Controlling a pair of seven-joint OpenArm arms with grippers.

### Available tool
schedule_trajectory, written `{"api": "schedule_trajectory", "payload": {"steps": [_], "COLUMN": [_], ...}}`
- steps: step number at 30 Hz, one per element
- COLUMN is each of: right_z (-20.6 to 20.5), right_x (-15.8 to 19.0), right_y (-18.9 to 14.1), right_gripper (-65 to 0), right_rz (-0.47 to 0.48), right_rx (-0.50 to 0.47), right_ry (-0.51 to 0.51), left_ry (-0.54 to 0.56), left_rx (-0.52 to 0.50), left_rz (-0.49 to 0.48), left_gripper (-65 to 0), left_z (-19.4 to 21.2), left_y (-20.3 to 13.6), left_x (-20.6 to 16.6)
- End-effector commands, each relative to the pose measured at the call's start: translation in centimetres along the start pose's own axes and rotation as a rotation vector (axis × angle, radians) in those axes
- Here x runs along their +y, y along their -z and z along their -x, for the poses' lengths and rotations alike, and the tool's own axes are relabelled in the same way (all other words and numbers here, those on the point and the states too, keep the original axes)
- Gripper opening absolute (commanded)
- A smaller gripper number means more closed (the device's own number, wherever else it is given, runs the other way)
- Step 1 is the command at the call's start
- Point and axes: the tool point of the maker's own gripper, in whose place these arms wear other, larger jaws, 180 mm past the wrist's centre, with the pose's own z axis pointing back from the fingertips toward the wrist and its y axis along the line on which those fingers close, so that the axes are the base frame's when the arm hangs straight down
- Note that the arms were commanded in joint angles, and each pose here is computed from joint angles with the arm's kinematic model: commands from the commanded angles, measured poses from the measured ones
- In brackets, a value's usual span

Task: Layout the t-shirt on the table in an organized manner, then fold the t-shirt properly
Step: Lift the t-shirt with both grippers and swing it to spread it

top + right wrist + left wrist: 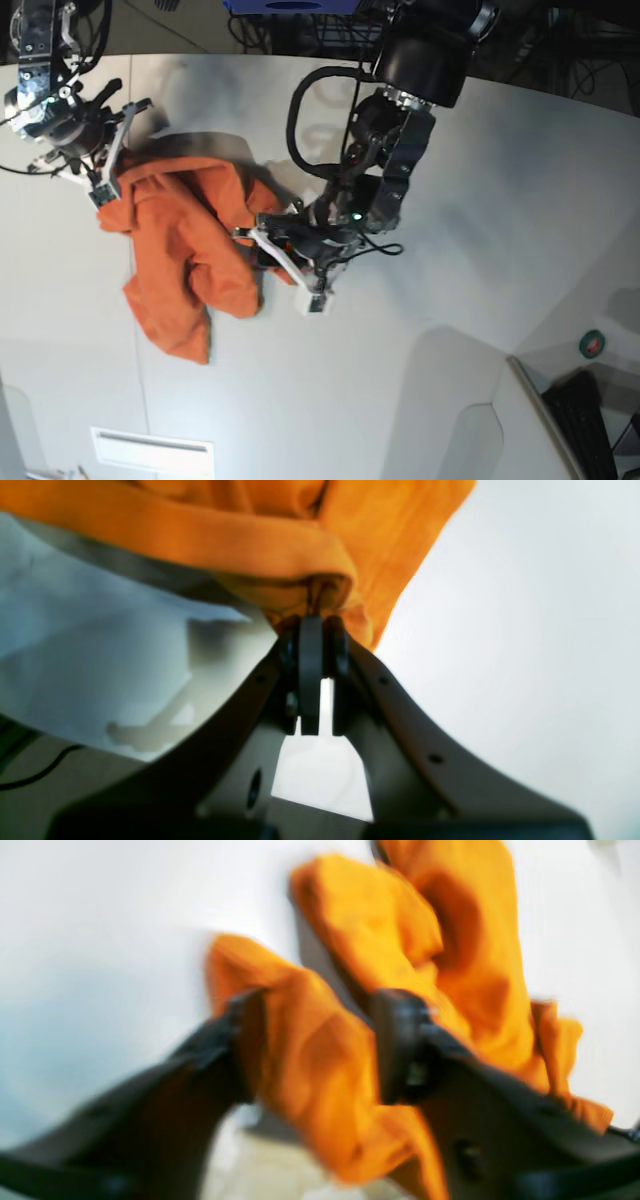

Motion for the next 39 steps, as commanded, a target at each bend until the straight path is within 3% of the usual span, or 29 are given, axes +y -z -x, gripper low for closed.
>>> {"api": "schedule_trajectory", "payload": {"steps": [1,4,6,8,11,12,14,18,23,27,31,33,37,39], "right_z": [-0.9,-0.4,-0.4,-0.4,-0.4,-0.4,-0.5,-0.5,-0.5,-0.4,-0.4,-0.4,-0.6,-1.2], "right_x": [-0.9,-2.3,-2.9,-3.1,-3.0,-2.9,-2.8,-2.7,-2.7,-2.7,-2.7,-2.7,-2.7,-2.9], "right_y": [-0.3,-0.6,-0.7,-0.7,-0.7,-0.7,-0.6,-0.6,-0.6,-0.6,-0.6,-0.6,-0.6,-0.6], "right_gripper": [-65.0,-65.0,-65.0,-65.0,-65.0,-65.0,-65.0,-65.0,-65.0,-65.0,-65.0,-65.0,-65.0,-65.0], "right_rz": [0.025,0.056,0.068,0.073,0.072,0.07,0.067,0.064,0.065,0.065,0.064,0.064,0.063,0.068], "right_rx": [-0.032,-0.027,-0.028,-0.028,-0.028,-0.028,-0.029,-0.029,-0.028,-0.026,-0.025,-0.025,-0.029,-0.042], "right_ry": [0.002,0.038,0.049,0.046,0.045,0.043,0.042,0.045,0.042,0.042,0.042,0.042,0.044,0.045], "left_ry": [-0.002,-0.025,-0.051,-0.077,-0.103,-0.106,-0.118,-0.168,-0.381,-0.408,-0.402,-0.396,-0.381,-0.38], "left_rx": [-0.055,-0.092,-0.134,-0.13,-0.042,-0.041,-0.038,-0.021,0.049,0.105,0.098,0.089,0.082,0.099], "left_rz": [-0.002,-0.008,-0.012,-0.021,-0.021,-0.012,0.002,0.038,0.158,0.135,0.136,0.138,0.136,0.126], "left_gripper": [-49.0,-63.8,-62.5,-47.6,-16.1,-8.7,-6.1,-13.8,-16.1,-16.3,-18.6,-29.8,-63.8,-65.0], "left_z": [-1.8,-2.4,-3.0,-2.8,-1.5,-1.6,-1.5,-0.9,0.3,1.3,0.3,-0.4,-1.5,-1.6], "left_y": [0.2,-0.2,-1.3,-2.2,-2.3,-2.2,-2.0,-1.5,0.0,1.4,1.7,1.8,2.1,2.5], "left_x": [0.1,0.5,0.9,1.4,1.6,1.2,0.4,-0.8,-2.3,-1.5,-1.5,-1.5,-1.3,-1.0]}}
